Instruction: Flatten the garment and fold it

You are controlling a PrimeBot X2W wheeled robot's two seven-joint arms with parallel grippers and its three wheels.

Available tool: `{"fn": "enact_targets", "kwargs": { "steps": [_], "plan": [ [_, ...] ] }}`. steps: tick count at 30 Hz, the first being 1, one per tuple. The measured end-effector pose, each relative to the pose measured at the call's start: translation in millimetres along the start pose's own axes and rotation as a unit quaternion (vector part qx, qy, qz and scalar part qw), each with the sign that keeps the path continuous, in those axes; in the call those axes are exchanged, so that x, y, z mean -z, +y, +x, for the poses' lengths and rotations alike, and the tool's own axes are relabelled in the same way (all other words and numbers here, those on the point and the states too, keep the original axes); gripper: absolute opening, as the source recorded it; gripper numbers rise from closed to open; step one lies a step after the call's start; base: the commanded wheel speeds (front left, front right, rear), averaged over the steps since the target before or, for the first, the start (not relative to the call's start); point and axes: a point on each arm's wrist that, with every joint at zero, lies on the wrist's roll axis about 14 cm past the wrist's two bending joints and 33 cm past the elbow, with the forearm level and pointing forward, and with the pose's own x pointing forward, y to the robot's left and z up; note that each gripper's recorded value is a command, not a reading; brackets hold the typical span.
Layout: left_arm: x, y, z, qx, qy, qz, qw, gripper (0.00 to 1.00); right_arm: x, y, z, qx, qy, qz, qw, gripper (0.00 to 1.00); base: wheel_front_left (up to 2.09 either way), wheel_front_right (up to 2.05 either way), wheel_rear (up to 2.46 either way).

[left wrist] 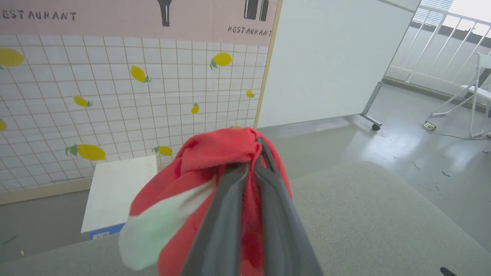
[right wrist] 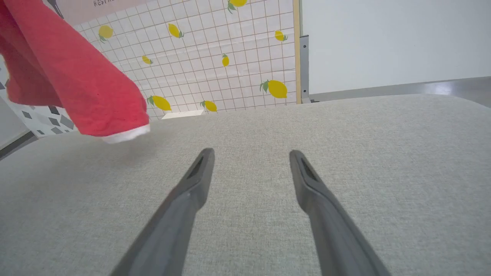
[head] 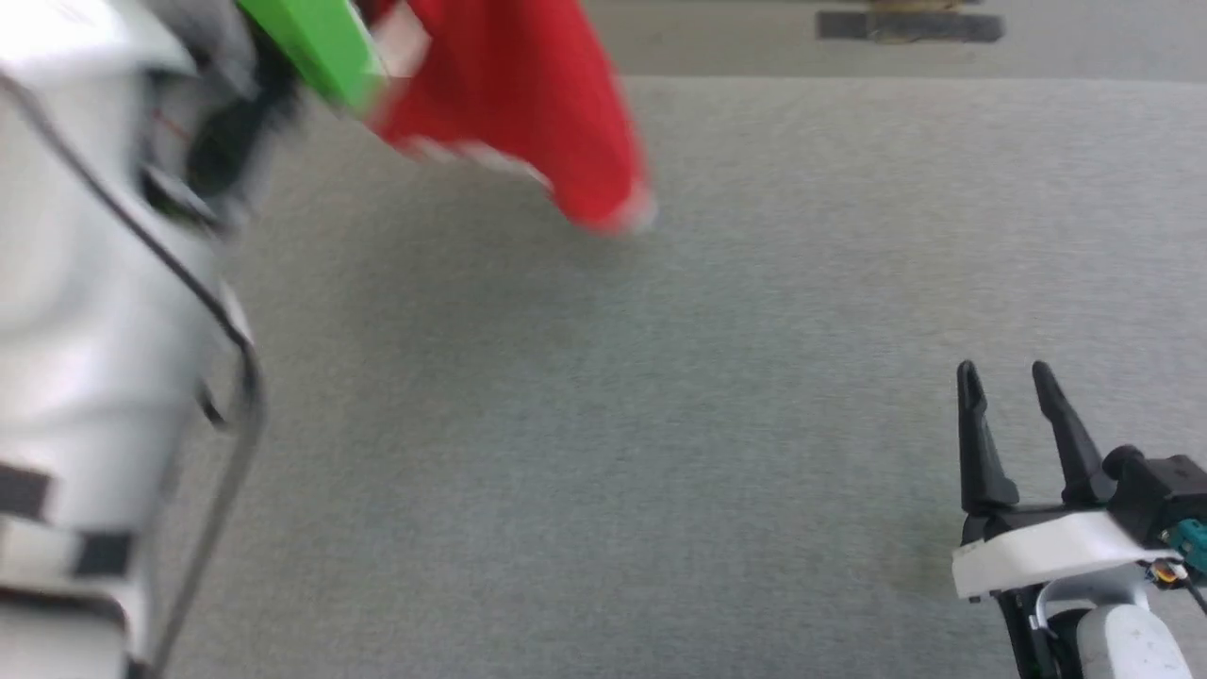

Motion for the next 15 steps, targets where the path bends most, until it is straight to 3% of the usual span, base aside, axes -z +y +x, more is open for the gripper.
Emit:
{"fn": "enact_targets", "kwargs": {
  "steps": [5,9,11,14,15],
  "plan": [
    [125,-57,-14,0.048,0.142,-0.076,0.986,0.00,-10,-18,-18,0.029,-0.015,0.002,0.999,1.00,0.00,0.00,0.00],
    [226,-94,-54,0.064,0.273,-0.122,0.952,0.00,-17,-27,-30,0.045,-0.025,0.006,0.999,1.00,0.00,0.00,0.00],
    [270,-108,-82,0.065,0.342,-0.134,0.928,0.00,-20,-30,-35,0.051,-0.030,0.006,0.998,1.00,0.00,0.00,0.00],
    [304,-118,-111,0.062,0.395,-0.145,0.905,0.00,-23,-32,-40,0.055,-0.035,0.011,0.998,1.00,0.00,0.00,0.00],
    [305,-119,-113,0.058,0.395,-0.153,0.904,0.31,-23,-32,-41,0.056,-0.036,0.012,0.998,1.00,0.00,0.00,0.00]
  ]
}}
